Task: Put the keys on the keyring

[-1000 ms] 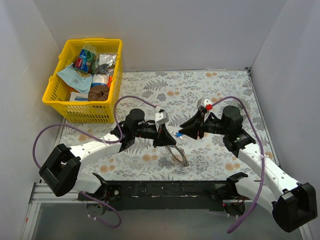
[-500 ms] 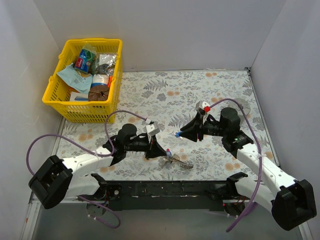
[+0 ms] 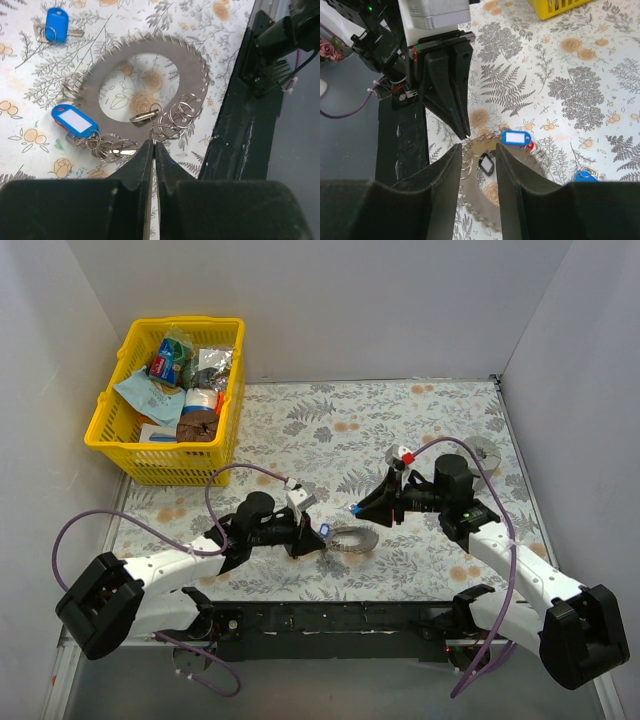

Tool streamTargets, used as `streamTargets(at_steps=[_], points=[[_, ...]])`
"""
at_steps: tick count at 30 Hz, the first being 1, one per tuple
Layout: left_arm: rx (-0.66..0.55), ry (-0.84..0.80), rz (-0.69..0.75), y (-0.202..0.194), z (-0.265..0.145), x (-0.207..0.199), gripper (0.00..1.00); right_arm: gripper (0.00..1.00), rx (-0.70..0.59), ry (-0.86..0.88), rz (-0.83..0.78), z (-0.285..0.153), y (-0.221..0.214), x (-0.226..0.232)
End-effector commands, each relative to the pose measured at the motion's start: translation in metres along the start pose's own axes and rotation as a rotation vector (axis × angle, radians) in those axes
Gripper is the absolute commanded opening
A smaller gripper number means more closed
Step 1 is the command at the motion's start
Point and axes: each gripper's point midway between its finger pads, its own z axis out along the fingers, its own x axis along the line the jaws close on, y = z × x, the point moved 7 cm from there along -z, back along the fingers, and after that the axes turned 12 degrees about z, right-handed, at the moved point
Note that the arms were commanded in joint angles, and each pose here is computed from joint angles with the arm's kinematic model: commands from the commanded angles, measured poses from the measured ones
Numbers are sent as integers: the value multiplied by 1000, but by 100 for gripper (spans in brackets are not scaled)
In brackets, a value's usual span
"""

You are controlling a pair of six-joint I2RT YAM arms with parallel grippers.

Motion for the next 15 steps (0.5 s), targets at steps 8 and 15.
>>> streamTargets(at_steps=[8,15], points=[[49,106,17,-2,8,15,11,36,63,-53,108,1,-30,-13],[55,124,19,-1,10,18,49,32,118,-155,218,9,-50,-32]])
